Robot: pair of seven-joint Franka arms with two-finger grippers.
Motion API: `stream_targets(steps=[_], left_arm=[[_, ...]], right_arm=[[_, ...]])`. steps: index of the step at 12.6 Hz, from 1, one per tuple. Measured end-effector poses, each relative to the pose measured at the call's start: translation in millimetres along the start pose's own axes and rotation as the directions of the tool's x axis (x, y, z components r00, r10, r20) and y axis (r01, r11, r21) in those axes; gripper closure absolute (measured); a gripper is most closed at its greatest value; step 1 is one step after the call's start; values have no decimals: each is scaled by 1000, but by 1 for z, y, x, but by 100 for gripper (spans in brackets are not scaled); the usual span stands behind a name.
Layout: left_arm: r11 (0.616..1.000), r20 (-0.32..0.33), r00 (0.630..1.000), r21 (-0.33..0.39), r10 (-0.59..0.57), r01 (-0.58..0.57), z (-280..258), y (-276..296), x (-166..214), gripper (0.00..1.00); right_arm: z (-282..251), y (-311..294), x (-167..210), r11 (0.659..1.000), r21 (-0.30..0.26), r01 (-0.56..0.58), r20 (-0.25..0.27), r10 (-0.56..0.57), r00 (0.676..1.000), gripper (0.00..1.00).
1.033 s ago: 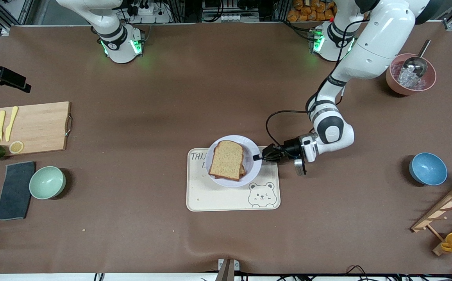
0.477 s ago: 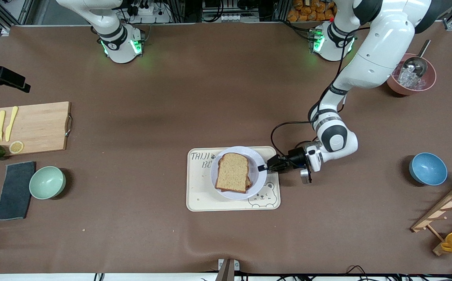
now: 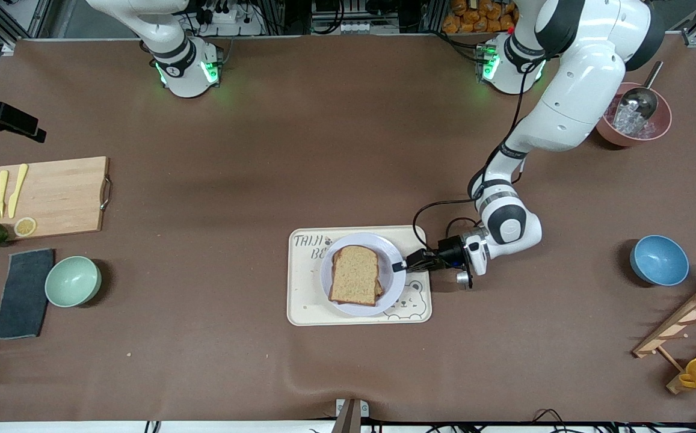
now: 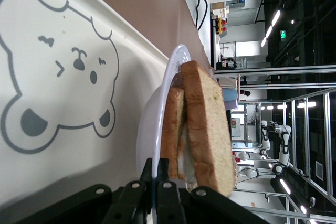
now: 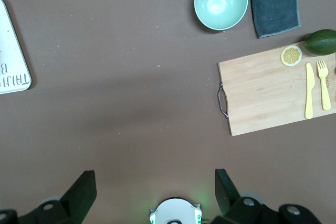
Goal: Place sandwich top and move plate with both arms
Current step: 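Open the left gripper and pull it away from the plate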
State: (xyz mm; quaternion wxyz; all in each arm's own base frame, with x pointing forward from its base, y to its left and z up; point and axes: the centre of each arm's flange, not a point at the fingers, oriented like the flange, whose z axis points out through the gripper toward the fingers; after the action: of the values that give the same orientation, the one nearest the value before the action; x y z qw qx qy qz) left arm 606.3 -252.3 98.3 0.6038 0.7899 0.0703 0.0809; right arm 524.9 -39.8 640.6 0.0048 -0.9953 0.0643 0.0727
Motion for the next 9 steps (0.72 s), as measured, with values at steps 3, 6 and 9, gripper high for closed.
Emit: stream_targets(steps=[3, 6, 9], left_arm=[[997, 7, 997, -4, -83, 83, 4, 3, -1, 66], [997, 56, 996, 38, -69, 67, -6, 6, 8, 39], [991, 115, 991, 126, -66, 52, -38, 21, 34, 41]], right_arm=[[0, 0, 0, 1000, 0, 0, 0, 0, 1000, 0], [0, 0, 0, 1000, 0, 0, 0, 0, 1000, 0], [0, 0, 0, 1000, 0, 1, 0, -1, 1000, 0]])
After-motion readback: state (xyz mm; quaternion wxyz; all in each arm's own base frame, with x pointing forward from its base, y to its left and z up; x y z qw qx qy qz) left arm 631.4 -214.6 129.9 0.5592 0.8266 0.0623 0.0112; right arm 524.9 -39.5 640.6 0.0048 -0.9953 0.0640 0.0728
